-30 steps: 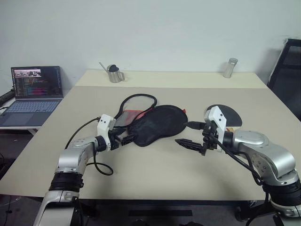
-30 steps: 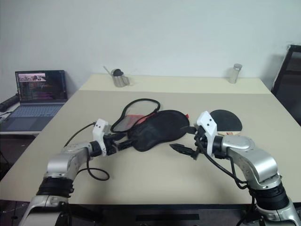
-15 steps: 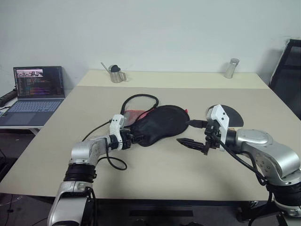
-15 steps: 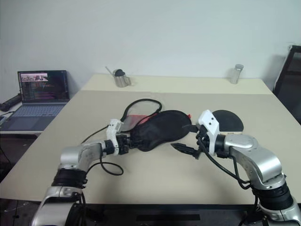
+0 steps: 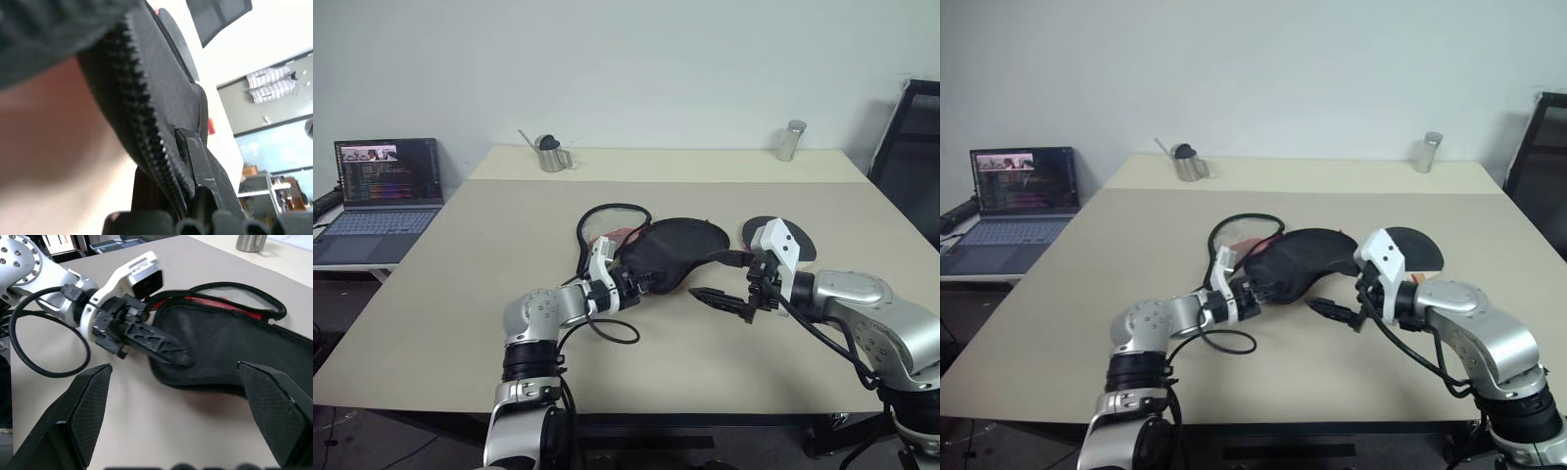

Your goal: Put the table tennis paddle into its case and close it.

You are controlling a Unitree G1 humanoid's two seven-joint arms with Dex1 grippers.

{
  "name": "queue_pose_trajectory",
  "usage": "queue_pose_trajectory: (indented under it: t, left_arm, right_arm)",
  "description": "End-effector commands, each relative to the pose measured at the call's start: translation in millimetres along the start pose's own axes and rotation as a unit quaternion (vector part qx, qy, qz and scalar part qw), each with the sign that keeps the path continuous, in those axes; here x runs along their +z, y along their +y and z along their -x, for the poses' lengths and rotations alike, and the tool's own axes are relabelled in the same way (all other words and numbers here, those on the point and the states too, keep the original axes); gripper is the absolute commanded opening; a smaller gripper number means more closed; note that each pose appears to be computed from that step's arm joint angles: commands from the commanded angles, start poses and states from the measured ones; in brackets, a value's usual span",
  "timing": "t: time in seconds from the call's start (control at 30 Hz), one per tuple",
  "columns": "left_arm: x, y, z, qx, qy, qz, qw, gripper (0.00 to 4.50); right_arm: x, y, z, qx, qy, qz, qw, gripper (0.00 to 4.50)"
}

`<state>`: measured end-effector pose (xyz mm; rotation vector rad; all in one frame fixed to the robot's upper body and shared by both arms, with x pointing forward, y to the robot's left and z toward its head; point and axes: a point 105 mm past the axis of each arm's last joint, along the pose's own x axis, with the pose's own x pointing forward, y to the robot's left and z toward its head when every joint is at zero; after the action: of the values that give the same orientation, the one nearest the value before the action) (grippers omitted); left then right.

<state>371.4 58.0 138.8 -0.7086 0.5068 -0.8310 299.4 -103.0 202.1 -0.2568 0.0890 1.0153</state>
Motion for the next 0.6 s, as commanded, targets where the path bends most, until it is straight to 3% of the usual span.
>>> queue_pose_trajectory:
  t: [0.03,0.17,0.4,0.6]
  left_arm:
    - [6,-4,-4,0.005,-0.008,-0.023,1.0,0.05]
    - [0,4,-1,0.021,0.001,-0.03,0.999,0.05]
    - [-14,6,7,0.022,0.03,-0.049,0.998,2.42]
    - [-31,24,41,0.066,0.075,-0.093,0.991,4.46]
  right_arm:
    - [13,0,6,-0.008,-0.018,0.025,1.0,4.5]
    - [13,0,7,-0.011,-0.017,0.024,1.0,4.5]
    - [9,-2,7,-0.019,-0.012,0.014,1.0,4.5]
    - [2,-6,7,-0.031,0.003,-0.023,0.999,4.5]
